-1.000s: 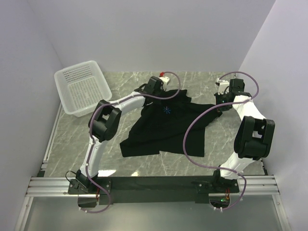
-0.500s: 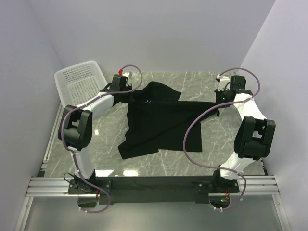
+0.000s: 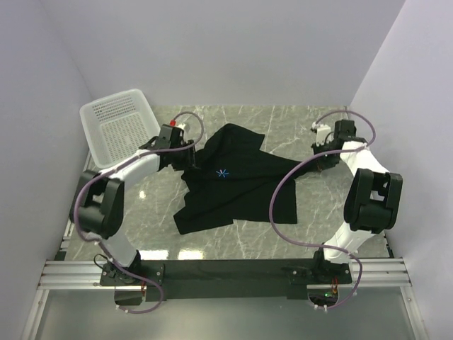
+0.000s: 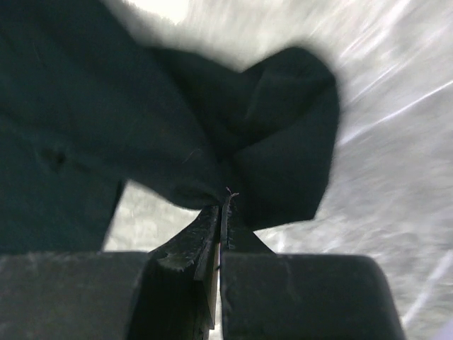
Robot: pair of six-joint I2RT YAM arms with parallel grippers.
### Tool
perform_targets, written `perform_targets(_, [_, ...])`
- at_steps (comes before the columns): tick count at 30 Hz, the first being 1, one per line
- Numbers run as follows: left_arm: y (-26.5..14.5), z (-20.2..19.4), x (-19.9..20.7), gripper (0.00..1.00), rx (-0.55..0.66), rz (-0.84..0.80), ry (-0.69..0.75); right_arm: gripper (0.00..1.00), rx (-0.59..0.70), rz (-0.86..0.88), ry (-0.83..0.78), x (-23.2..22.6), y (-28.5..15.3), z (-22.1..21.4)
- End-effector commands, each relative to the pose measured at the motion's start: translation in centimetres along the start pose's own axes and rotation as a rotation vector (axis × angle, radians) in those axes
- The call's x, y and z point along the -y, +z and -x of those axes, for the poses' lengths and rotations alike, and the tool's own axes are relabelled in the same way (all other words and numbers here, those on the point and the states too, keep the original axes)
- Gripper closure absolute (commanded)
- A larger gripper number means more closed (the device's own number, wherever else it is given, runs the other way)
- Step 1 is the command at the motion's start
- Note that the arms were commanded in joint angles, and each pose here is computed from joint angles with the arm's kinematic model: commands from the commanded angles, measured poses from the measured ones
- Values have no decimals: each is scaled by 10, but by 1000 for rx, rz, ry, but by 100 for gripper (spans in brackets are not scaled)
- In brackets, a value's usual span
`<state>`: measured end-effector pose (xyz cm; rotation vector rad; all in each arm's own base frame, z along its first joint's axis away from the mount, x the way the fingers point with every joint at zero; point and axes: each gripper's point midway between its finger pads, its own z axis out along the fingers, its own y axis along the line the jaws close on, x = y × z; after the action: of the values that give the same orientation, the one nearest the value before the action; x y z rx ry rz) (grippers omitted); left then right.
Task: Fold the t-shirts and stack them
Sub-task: Flatten out the T-shirt at the center of the board.
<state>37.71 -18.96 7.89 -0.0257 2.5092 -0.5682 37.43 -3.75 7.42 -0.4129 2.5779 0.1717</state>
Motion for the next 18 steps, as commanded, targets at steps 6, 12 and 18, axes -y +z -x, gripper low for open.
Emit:
perform_targets(6, [-69, 47, 47, 39, 199, -166, 122, 100, -30, 63, -137, -27, -16, -42])
perform_targets(12, [-32, 65, 64, 30, 185, -183, 196, 100, -26, 77, -137, -34, -19, -48])
perform_targets(18, [27, 64, 86, 30, 117, -54, 398, 100, -19, 87, -114, -35, -16, -45])
